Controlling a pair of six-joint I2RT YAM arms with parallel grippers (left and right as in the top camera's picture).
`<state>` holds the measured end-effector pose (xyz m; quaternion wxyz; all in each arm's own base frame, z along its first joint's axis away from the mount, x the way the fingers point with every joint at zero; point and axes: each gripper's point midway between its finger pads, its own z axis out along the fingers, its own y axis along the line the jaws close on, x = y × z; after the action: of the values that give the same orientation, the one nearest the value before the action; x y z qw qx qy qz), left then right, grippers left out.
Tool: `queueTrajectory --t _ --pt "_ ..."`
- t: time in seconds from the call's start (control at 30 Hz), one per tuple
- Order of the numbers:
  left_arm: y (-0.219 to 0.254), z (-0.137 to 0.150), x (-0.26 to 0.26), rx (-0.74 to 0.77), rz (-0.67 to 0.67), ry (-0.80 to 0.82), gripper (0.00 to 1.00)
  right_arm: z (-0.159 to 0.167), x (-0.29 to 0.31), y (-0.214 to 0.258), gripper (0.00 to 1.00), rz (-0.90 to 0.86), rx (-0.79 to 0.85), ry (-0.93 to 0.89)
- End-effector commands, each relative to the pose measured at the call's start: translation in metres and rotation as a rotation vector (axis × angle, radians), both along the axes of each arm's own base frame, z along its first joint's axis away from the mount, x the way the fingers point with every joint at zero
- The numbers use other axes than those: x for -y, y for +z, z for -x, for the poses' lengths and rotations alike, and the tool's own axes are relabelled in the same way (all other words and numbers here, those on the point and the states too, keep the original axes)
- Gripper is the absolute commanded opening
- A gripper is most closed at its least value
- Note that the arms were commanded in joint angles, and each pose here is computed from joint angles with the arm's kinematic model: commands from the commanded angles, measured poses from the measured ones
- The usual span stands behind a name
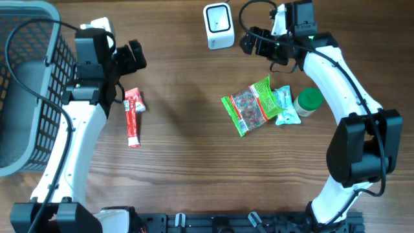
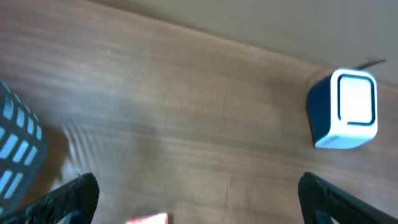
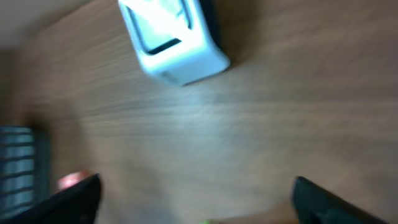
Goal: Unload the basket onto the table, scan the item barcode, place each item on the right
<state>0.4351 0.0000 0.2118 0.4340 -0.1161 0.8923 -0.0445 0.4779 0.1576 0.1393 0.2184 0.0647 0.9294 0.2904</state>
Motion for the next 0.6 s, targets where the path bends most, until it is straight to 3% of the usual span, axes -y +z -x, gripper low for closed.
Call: queueTrajectory --t 0.0,0.07,0.1,0.17,0.2,0.23,0.27,0.3,0.33,0.37,0.47,0.57 --pt "-0.004 -0.001 -0.004 -0.010 -0.012 0.016 1.00 0.037 -0.054 0.003 0.64 -0.155 -0.084 0.179" --pt "-0.004 -0.001 -0.005 -0.009 -0.012 0.017 1.00 0.060 -0.079 -0.008 0.32 -0.114 -0.069 0.311" --pt "-0.004 -0.001 -0.005 -0.010 -0.012 0.017 1.00 0.070 -0.090 -0.014 0.29 -0.097 -0.070 0.358" --pt "-0.012 0.007 0.004 -0.057 0.021 -0.019 1.00 0.089 -0.110 -0.029 0.35 -0.035 -0.077 0.406" --pt "-0.014 0.009 0.008 -0.067 0.035 -0.035 1.00 0.095 -0.117 -0.038 0.49 0.025 -0.074 0.412" --pt "-0.019 0.011 0.007 -0.089 0.034 -0.034 0.83 0.100 -0.122 -0.044 0.53 0.070 -0.067 0.419" --pt "-0.026 0.016 0.002 -0.124 0.017 -0.007 0.26 0.107 -0.132 -0.046 0.53 0.092 -0.057 0.440" --pt "-0.035 0.023 -0.012 -0.166 0.004 0.087 0.05 0.115 -0.145 -0.046 0.48 0.091 -0.048 0.469" --pt "-0.044 0.033 -0.032 -0.207 -0.013 0.226 0.04 0.123 -0.157 -0.044 0.36 0.077 -0.055 0.477" --pt "-0.053 0.043 -0.050 -0.246 -0.029 0.339 0.04 0.128 -0.168 -0.042 0.32 0.054 -0.074 0.455" --pt "-0.080 0.058 -0.068 -0.360 -0.009 0.406 0.04 0.134 -0.197 -0.034 0.26 0.006 -0.036 0.463" --pt "-0.104 0.070 -0.076 -0.458 0.041 0.417 0.04 0.142 -0.215 -0.034 0.28 -0.004 -0.006 0.503"
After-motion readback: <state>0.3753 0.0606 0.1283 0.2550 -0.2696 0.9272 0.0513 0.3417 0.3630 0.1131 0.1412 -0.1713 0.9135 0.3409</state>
